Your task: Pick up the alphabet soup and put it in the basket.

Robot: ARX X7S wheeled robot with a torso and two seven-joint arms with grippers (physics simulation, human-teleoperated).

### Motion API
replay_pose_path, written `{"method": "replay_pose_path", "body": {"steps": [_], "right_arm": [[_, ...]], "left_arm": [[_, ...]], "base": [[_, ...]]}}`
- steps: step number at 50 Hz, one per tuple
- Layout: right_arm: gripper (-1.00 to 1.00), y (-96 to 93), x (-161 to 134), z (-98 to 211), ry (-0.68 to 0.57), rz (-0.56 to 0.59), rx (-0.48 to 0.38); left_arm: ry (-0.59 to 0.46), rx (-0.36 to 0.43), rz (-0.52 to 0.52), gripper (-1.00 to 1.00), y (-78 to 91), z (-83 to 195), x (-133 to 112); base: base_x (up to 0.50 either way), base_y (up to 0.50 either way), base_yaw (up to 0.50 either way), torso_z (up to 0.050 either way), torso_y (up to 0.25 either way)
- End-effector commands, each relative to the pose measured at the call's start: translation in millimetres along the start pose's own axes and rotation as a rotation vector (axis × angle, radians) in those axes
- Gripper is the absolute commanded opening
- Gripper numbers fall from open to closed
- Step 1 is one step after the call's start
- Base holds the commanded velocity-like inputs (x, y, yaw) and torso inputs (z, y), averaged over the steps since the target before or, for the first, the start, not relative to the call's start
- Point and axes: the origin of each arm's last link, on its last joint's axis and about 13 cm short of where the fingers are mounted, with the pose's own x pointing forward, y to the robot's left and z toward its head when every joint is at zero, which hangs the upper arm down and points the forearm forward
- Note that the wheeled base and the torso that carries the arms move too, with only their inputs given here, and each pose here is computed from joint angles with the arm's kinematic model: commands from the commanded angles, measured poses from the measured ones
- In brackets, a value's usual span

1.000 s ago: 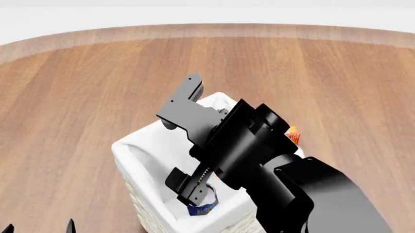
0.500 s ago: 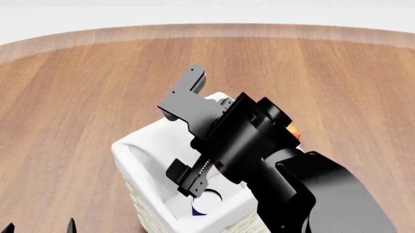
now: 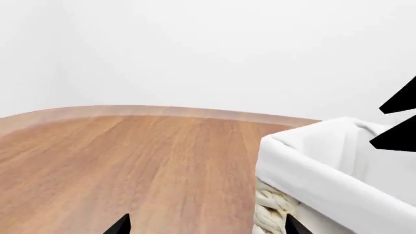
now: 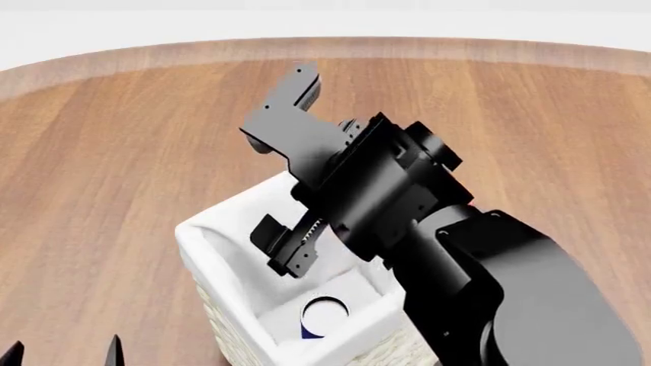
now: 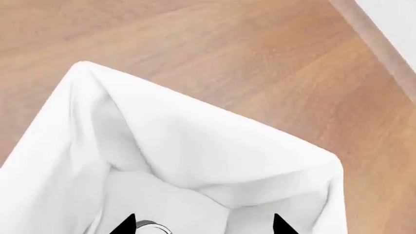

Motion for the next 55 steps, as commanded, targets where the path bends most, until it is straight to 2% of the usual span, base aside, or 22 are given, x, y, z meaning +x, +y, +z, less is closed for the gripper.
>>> {"method": "replay_pose_path", "body": {"steps": [1,7,14,16,18,19,21,22,24,25,27,29,32,33,36,39,44,48,51,55], "right_arm": [[1.0,-4.5,-10.1,20.4,-0.113,-0.049,0.045],[1.0,-2.2,-24.6,9.5,-0.189,-0.138,0.099],[1.0,10.7,-31.8,-5.0,-0.279,-0.222,0.162],[1.0,14.6,-31.9,-11.5,-0.314,-0.279,0.203],[1.0,18.5,-32.3,-16.6,-0.342,-0.313,0.205],[1.0,21.3,-31.6,-22.1,-0.412,-0.396,0.208],[1.0,25.4,-31.4,-26.9,-0.43,-0.418,0.192],[1.0,27.2,-30.5,-30.5,-0.437,-0.487,0.177],[1.0,32.2,-30.6,-37.1,-0.49,-0.545,0.17],[1.0,36.8,-33.0,-41.2,-0.523,-0.567,0.157],[1.0,43.5,-35.8,-46.8,-0.582,-0.594,0.215],[1.0,51.3,-38.3,-54.2,-0.603,-0.636,0.182],[1.0,61.1,-40.3,-62.1,-0.626,-0.651,0.19],[1.0,68.6,-41.4,-67.4,-0.667,-0.682,0.159],[1.0,80.3,-45.9,-73.5,-0.733,-0.686,0.238],[1.0,92.7,-46.5,-84.0,-0.752,-0.718,0.209],[1.0,108.1,-51.4,-95.2,-0.825,-0.747,0.23],[1.0,119.3,-53.0,-102.8,-0.832,-0.744,0.204],[1.0,131.1,-57.4,-107.3,-0.944,-0.753,0.222],[1.0,142.5,-61.6,-111.5,-1.0,-0.755,0.212]], "left_arm": [[-0.054,-0.005,-0.05,1.0,-4.4,14.9,1.9],[-0.073,-0.004,-0.064,1.0,-7.4,22.5,-1.2],[-0.091,-0.003,-0.07,1.0,-9.2,29.5,-3.2],[-0.101,-0.003,-0.074,1.0,-9.9,33.0,-4.1],[-0.105,-0.002,-0.073,1.0,-10.0,34.9,-4.9],[-0.111,-0.004,-0.073,1.0,-9.9,37.4,-5.9],[-0.116,-0.004,-0.074,1.0,-9.9,38.7,-6.4],[-0.117,-0.004,-0.073,1.0,-9.9,39.4,-6.7],[-0.121,-0.004,-0.074,1.0,-9.9,40.2,-7.3],[-0.123,-0.004,-0.074,1.0,-10.1,41.5,-7.7],[-0.127,0.0,-0.078,1.0,-10.7,42.5,-8.7],[-0.129,0.002,-0.079,1.0,-11.3,43.6,-9.2],[-0.131,0.003,-0.078,1.0,-10.6,44.1,-9.5],[-0.133,0.002,-0.076,1.0,-9.9,44.4,-9.8],[-0.136,0.004,-0.073,1.0,-9.4,44.9,-10.3],[-0.139,0.008,-0.07,1.0,-8.8,44.2,-10.2],[-0.145,0.009,-0.07,1.0,-8.6,46.4,-10.2],[-0.15,0.007,-0.069,1.0,-8.8,48.9,-11.3],[-0.156,0.009,-0.069,1.0,-9.1,52.0,-12.7],[-0.162,0.009,-0.071,1.0,-9.7,54.8,-13.6]], "base": [[0.0,0.0,0.0,0.0,0.0],[0.0,0.0,0.0,0.0,0.0],[0.0,0.0,0.0,0.0,0.0],[0.0,0.0,0.0,0.0,0.0],[0.0,0.0,0.0,0.0,0.0],[0.0,0.0,0.0,0.0,0.0],[0.0,0.0,0.0,0.0,0.0],[0.0,0.0,0.0,0.0,0.0],[0.0,0.0,0.0,0.0,0.0],[0.0,0.0,0.0,0.0,0.0],[0.0,0.0,0.0,0.0,0.0],[0.0,0.0,0.0,0.0,0.0],[0.0,0.0,0.0,0.0,0.0],[0.0,0.0,0.0,0.0,0.0],[0.0,0.0,0.0,0.0,0.0],[0.0,0.0,0.0,0.0,0.0],[0.0,0.0,0.0,0.0,0.0],[0.0,0.0,0.0,0.0,0.0],[0.0,0.0,0.0,0.0,0.0],[0.0,0.0,0.0,0.0,0.0]]}}
